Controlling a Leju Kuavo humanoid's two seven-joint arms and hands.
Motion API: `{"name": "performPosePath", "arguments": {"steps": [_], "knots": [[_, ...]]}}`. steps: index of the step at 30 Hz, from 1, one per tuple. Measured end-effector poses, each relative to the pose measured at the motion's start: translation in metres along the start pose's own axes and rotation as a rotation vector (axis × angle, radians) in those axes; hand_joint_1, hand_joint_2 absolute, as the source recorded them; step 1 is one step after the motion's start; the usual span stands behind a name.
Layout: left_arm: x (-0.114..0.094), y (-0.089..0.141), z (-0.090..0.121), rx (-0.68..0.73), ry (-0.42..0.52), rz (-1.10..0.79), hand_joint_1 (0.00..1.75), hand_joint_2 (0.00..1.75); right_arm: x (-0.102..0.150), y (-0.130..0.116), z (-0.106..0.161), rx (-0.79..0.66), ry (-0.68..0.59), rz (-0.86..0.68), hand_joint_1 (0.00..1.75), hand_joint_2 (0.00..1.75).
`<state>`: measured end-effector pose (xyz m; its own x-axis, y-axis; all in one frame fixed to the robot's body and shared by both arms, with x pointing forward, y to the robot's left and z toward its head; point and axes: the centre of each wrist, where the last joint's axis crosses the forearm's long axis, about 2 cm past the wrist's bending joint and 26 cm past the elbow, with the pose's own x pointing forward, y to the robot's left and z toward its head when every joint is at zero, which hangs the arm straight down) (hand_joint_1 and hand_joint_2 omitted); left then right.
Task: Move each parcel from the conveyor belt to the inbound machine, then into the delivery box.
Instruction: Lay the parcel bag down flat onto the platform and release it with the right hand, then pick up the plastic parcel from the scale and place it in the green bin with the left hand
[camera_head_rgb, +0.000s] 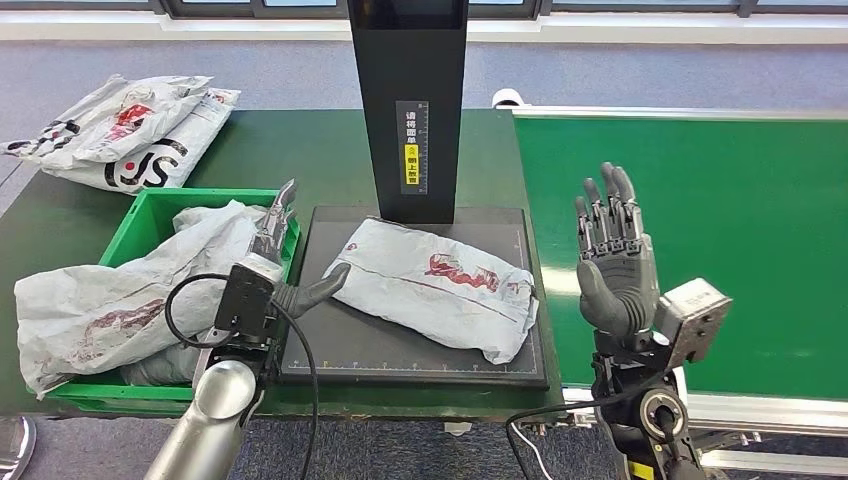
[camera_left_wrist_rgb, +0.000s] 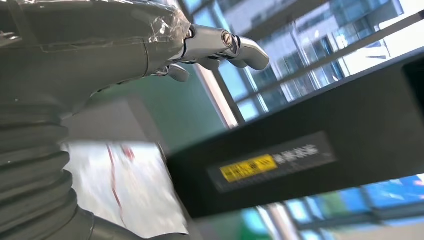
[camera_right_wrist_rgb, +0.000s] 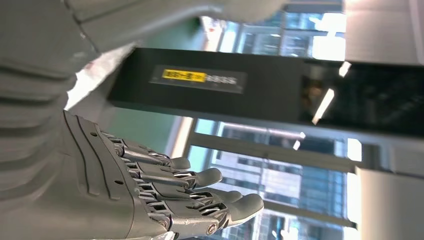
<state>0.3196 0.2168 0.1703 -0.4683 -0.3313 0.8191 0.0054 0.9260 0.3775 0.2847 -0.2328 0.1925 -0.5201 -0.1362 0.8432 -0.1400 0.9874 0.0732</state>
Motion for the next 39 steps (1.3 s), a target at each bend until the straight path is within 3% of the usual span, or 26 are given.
{"name": "performPosePath", "arguments": {"steps": [8,27,39], "knots": [[-0.009,-0.018,-0.028,-0.191,0.010,-0.257,0.00,1.75,0.006,0.001,-0.004,-0.031,-0.030,-0.046,0.00,1.75],[0.002,-0.111,-0.039,-0.543,0.051,-0.118,0.00,1.75,0.007,0.007,-0.016,-0.055,-0.042,-0.079,0.00,1.75],[0.006,-0.142,-0.044,-0.643,0.097,-0.203,0.00,1.75,0.007,0.009,-0.017,-0.082,-0.032,-0.085,0.00,1.75]]}}
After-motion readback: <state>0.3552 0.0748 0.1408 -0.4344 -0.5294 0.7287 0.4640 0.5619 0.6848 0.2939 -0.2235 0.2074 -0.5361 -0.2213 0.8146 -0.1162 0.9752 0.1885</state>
